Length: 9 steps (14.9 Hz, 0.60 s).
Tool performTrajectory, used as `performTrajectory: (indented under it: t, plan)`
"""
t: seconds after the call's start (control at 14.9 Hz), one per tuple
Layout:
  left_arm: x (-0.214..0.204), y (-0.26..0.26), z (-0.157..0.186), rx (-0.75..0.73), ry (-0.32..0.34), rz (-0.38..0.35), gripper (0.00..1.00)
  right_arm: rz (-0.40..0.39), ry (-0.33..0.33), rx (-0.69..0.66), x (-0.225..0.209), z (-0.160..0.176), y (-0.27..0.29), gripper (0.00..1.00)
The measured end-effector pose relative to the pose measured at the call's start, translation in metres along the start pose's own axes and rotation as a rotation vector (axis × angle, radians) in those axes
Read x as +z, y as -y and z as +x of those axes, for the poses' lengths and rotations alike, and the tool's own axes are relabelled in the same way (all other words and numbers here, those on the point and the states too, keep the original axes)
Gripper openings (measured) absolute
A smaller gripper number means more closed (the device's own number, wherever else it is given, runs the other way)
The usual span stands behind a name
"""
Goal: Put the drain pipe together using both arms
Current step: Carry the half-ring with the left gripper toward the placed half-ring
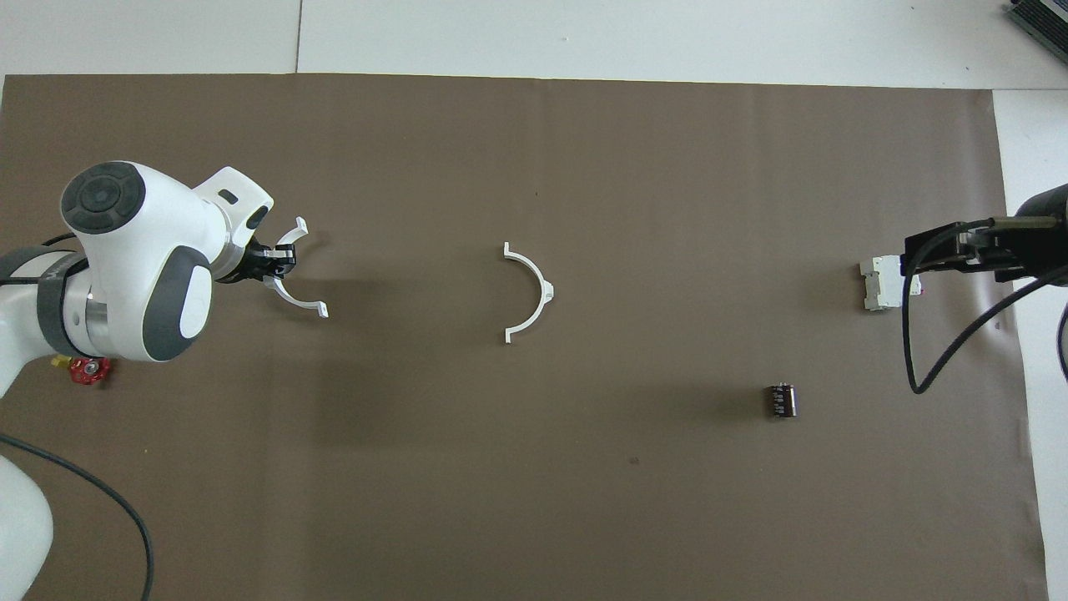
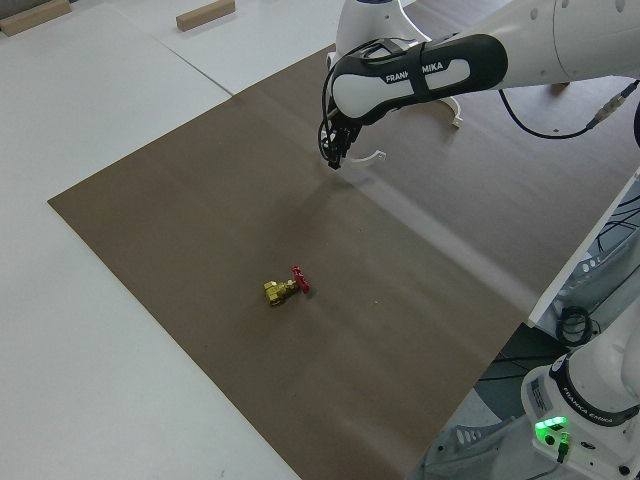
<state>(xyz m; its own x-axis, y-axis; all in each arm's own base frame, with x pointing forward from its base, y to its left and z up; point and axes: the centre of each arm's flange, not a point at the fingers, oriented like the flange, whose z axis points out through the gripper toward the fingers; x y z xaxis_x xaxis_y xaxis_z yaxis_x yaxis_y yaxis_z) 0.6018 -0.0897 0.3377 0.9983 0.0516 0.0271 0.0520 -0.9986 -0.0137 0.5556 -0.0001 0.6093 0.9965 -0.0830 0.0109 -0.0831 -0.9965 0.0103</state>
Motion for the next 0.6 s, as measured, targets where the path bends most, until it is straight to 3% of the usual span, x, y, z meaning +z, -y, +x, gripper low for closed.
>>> performTrajectory:
  t: [0.6]
  plan:
    - [-0.001, -0.091, -0.023, 0.119, 0.003, -0.031, 0.21, -0.003, 0.037, 0.004, 0.003, -0.004, -0.003, 1.0]
